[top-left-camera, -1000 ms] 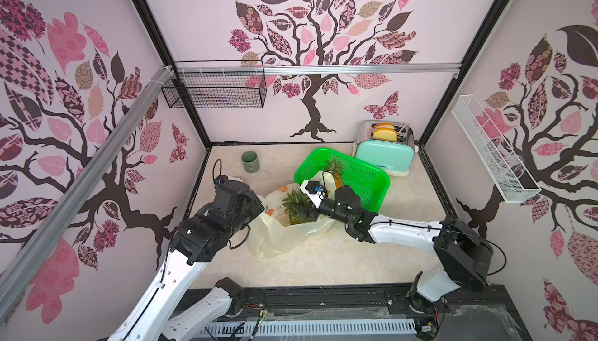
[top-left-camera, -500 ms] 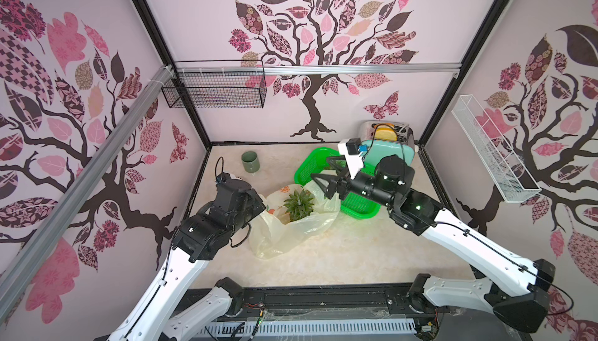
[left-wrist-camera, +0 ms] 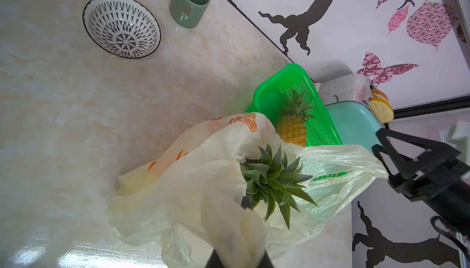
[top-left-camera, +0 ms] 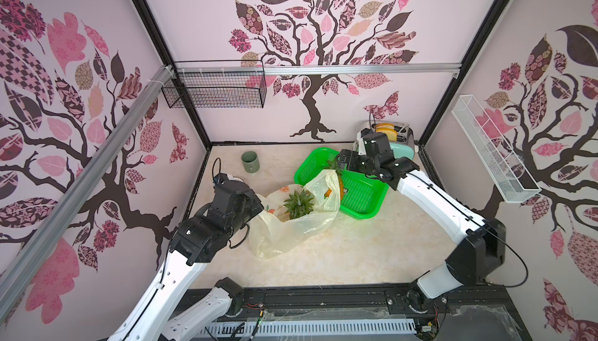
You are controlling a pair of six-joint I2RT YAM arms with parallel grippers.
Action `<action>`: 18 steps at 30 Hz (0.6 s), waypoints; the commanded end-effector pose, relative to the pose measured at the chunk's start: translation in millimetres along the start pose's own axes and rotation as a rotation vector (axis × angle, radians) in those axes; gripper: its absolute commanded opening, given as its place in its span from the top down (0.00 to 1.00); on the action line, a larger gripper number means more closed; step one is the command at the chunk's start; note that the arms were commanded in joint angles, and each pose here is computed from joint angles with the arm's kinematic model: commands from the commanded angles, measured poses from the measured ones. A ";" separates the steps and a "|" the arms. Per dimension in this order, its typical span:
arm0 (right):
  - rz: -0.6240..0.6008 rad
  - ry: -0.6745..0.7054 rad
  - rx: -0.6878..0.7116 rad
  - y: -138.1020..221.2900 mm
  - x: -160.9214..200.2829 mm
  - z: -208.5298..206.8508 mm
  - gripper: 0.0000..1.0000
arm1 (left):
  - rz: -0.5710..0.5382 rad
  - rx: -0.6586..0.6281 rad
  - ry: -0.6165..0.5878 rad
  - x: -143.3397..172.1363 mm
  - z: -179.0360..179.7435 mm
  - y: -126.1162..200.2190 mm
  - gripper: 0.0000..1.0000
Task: Place the pineapple into a plastic bag & tie a knot
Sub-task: Pick up the pineapple from the basket.
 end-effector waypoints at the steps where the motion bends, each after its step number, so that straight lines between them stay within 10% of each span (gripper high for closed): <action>1: -0.017 -0.086 0.096 -14.5 -14.3 -5.7 0.01 | -0.028 -0.008 0.002 -6.2 0.3 1.9 1.00; 18: 0.172 -0.096 0.367 -129.1 5.4 -36.3 0.01 | -0.030 -0.021 -0.001 -7.9 -1.8 -1.7 1.00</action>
Point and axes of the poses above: each gripper's point midway between its finger pads, its own y axis back along the fingers, its own z axis along the line the jaws close on, x = y × z, the point moved 2 cm from there along y, back along the fingers, and after that the axes turned 1 degree about -y, right-handed, at the moved point
